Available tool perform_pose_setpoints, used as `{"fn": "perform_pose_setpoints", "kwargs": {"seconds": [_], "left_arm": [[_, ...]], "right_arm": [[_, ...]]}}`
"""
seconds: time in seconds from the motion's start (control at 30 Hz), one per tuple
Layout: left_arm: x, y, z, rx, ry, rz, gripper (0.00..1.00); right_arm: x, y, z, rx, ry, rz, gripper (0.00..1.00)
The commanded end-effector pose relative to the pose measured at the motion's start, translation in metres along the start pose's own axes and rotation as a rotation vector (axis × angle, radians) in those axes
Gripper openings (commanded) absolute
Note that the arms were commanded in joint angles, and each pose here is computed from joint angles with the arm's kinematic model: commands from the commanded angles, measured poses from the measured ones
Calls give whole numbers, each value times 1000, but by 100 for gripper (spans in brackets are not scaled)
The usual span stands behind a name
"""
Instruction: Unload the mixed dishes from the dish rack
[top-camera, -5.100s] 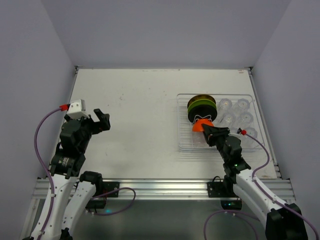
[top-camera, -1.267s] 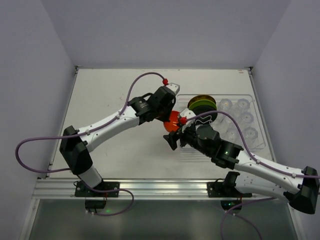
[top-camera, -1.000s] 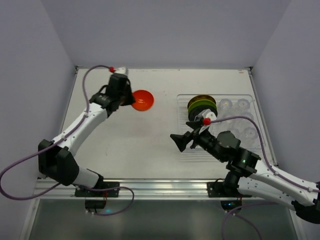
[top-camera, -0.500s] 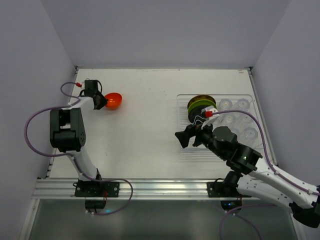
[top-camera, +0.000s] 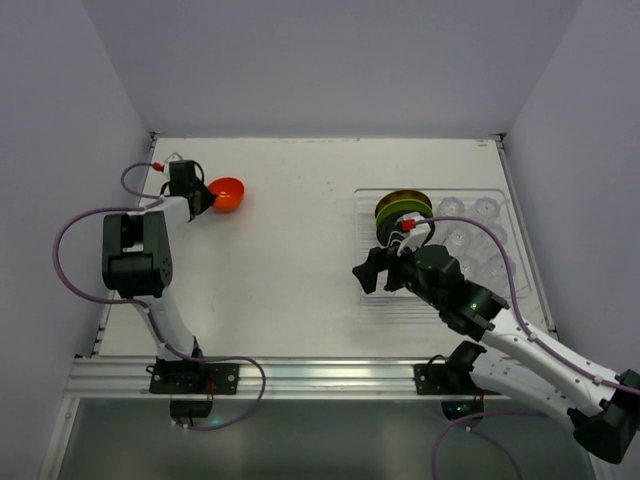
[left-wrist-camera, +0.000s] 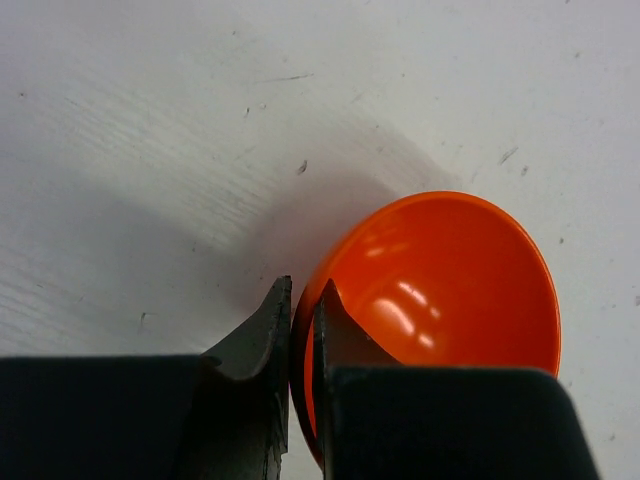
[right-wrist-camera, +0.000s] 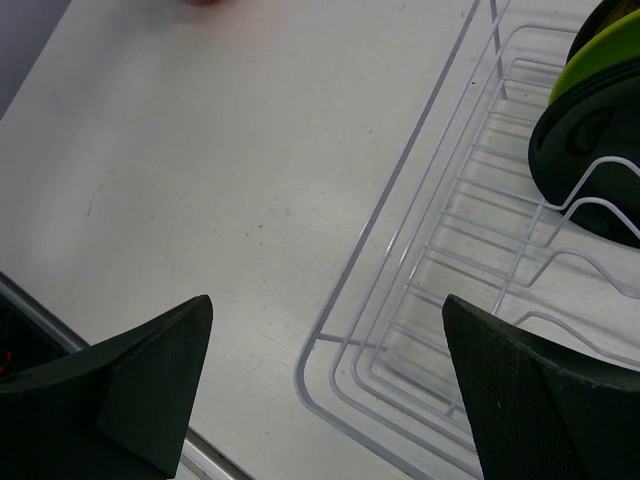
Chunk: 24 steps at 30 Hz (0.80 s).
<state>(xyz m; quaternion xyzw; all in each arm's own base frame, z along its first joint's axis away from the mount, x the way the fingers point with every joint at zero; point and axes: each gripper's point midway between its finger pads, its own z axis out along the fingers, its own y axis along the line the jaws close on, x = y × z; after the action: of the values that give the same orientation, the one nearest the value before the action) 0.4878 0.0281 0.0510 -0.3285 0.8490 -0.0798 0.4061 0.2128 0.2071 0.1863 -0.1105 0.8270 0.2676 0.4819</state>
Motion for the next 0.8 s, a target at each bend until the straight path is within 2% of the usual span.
{"fn": "perform_pose_setpoints", "kwargs": {"seconds": [0.0,0.1,0.13,0.2,0.23,0.3,0.4,0.43,0.6,0.77], "left_arm": [[-10,-11,10,39,-35,-2,4],[-4,-10,12,39,-18,-2,20],[-2,-8,11,34,-10,-1,38],[0,-6,8,29,-9,-4,44],[-1,-5,4,29,-17,-4,52],[2,-3,0,28,-12,-6,58],[-2,-6,-11,31,-20,-21,82],[-7,-9,-18,36,-33,-24,98],[-11,-23,-45,54,-52,-25,100],[-17,-33,-94,-14,-64,-15,100]], "right_arm": [[-26,11,-4,-32,-68,26,99],[-33,8,-11,-9,-94,41,99],[-34,6,-12,3,-100,51,99],[-35,2,-13,27,-99,59,99],[-35,4,-13,22,-88,63,99],[-37,5,-13,26,-85,69,99],[-42,6,-12,38,-85,79,99],[-44,6,-11,42,-85,81,99],[-47,3,5,101,-48,115,99],[-52,5,24,127,-15,201,99]]}}
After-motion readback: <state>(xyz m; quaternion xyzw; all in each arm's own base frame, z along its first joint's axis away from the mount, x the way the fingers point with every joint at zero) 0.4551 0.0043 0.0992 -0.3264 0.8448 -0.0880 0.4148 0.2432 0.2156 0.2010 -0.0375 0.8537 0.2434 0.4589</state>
